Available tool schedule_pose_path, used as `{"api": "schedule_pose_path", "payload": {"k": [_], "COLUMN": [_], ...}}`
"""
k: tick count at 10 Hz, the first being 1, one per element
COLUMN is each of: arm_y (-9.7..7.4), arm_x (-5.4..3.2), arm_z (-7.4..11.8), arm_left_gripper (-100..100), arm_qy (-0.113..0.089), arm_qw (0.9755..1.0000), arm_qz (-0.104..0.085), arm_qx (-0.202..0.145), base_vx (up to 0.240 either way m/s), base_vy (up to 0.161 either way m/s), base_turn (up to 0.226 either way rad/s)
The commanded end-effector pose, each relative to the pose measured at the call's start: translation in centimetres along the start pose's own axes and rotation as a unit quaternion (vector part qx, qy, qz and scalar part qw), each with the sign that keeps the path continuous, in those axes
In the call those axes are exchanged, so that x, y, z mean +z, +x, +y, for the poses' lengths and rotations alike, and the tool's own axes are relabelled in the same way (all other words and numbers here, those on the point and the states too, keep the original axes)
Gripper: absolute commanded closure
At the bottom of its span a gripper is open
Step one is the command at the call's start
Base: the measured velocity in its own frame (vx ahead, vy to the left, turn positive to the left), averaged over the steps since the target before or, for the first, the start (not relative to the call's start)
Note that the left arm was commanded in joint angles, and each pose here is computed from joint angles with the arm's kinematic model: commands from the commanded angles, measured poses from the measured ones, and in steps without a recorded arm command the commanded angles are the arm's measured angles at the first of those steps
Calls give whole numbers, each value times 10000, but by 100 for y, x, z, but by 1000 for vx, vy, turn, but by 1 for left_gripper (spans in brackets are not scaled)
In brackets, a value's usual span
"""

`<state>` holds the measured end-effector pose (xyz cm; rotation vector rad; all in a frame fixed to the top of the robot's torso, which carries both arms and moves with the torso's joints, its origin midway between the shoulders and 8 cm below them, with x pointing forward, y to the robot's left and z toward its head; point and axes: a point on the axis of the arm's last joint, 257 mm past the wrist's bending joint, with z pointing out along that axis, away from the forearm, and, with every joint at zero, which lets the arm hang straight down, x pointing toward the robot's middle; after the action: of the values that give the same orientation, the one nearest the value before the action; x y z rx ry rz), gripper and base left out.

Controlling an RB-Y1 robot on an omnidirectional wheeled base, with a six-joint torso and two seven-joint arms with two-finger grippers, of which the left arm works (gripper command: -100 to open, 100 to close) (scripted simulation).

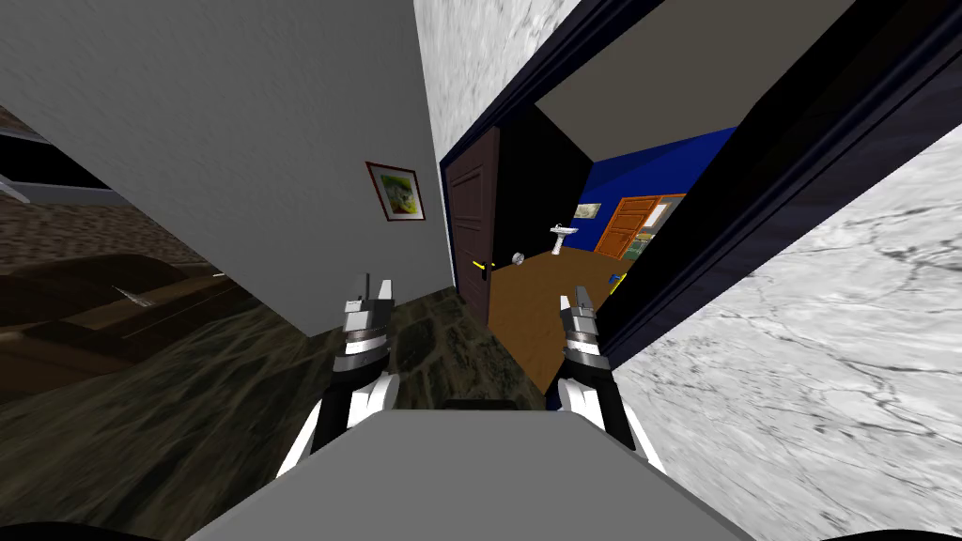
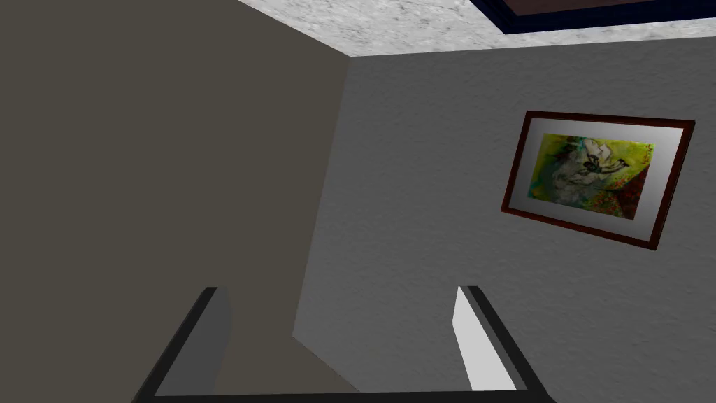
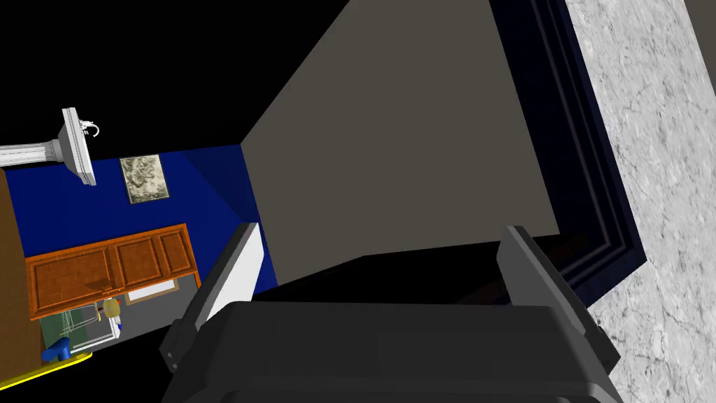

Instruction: Push the door open

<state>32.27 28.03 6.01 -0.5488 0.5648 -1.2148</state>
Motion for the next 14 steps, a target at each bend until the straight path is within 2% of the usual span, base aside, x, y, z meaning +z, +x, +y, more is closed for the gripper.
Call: {"api": "schedule_pose_path", "payload": {"k": [1, 3, 6, 7, 10, 14], "arm_y": [96, 192, 416, 532, 721, 1022], "arm_x": [-2, -6, -22, -33, -56, -103], "arm_z": [112, 221, 460, 576, 752, 1006], "arm_left_gripper": [-100, -100, -100, -100, -100, -100], "arm_qy": [-73, -146, -316, -403, -542, -759], "arm_qw": [9998, 9994, 9974, 9958, 9927, 9864], "arm_qz": [103, 201, 417, 522, 693, 954], "arm_qx": [-123, -242, -503, -630, -821, -1101], "base_vx": [64, 111, 134, 140, 107, 88], "base_vy": [22, 44, 68, 70, 59, 56], "base_turn": [-25, -38, -32, -34, -31, -32]}}
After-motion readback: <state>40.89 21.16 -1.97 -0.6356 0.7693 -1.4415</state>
